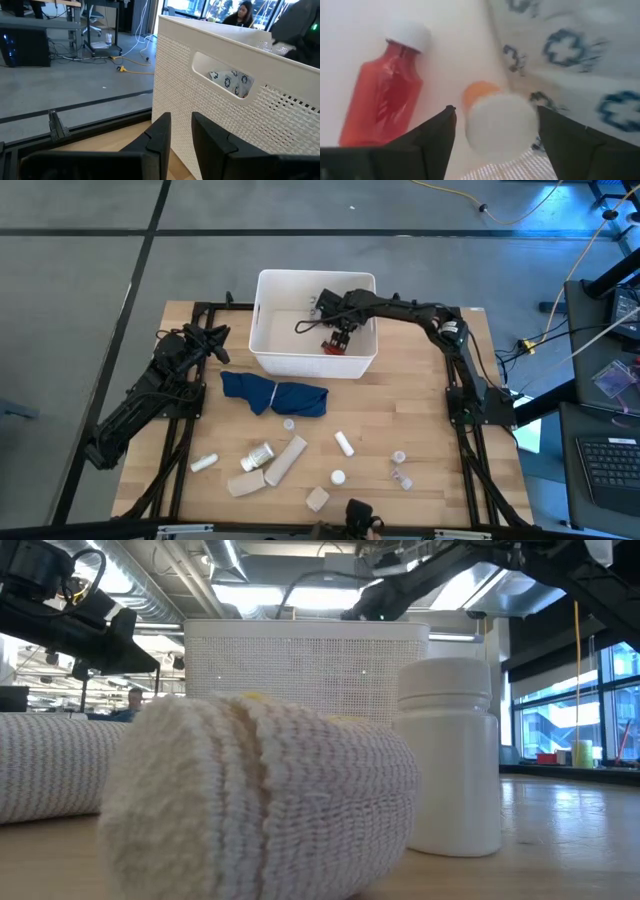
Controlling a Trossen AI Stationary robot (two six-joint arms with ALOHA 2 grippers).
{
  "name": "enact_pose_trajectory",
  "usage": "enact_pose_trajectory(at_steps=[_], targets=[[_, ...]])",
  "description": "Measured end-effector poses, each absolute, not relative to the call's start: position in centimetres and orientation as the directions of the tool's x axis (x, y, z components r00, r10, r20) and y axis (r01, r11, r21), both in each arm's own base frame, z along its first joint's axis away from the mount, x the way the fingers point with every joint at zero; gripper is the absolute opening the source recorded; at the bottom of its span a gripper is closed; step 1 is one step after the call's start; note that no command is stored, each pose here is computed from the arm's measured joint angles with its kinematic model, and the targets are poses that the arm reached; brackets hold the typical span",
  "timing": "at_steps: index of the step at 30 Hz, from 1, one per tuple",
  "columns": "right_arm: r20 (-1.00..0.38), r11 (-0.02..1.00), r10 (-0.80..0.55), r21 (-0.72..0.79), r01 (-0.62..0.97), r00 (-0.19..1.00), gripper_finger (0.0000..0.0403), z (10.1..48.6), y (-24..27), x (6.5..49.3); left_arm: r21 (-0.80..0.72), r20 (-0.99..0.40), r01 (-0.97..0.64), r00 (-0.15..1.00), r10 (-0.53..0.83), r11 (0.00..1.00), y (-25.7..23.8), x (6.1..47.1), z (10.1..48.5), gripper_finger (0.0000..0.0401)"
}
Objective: Pick & place medical supplies in basket/bin
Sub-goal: Put the orange pill bottle into the white bin, then adjust the white bin
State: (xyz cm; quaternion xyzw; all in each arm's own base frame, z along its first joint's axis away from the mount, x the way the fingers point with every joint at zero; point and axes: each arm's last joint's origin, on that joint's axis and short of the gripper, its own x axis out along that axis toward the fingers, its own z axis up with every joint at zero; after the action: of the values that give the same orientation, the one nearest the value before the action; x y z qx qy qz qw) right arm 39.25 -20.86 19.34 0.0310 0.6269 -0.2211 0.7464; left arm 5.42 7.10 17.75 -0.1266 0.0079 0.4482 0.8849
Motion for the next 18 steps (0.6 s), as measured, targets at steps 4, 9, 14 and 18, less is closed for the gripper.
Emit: enact_pose_trajectory(at_steps=[4,9,14,18], targets=[[-0.949,0.899,-0.293,-0.232,0.371,0.118,0.0291,22.4,-20.9,39.5,-0.217,-0.127,-0.795,0.598,0.791,0.566,7.1,5.4,17.7,0.0072],[-0.934,0.89,-0.314,-0.228,0.394,0.169,0.0298,27.6,-20.4,39.8,-0.217,-0.127,-0.795,0.598,0.791,0.566,7.1,5.4,17.7,0.0072],[-0.923,0.877,-0.312,-0.19,0.44,0.224,0.0299,33.0,-18.4,39.4,-0.217,-0.128,-0.795,0.598,0.791,0.566,7.1,5.4,17.7,0.0072],[-0.923,0.894,-0.243,-0.095,0.438,0.297,0.0299,34.9,-15.1,39.0,-0.217,-0.132,-0.796,0.598,0.791,0.565,7.1,5.4,17.7,0.0072]])
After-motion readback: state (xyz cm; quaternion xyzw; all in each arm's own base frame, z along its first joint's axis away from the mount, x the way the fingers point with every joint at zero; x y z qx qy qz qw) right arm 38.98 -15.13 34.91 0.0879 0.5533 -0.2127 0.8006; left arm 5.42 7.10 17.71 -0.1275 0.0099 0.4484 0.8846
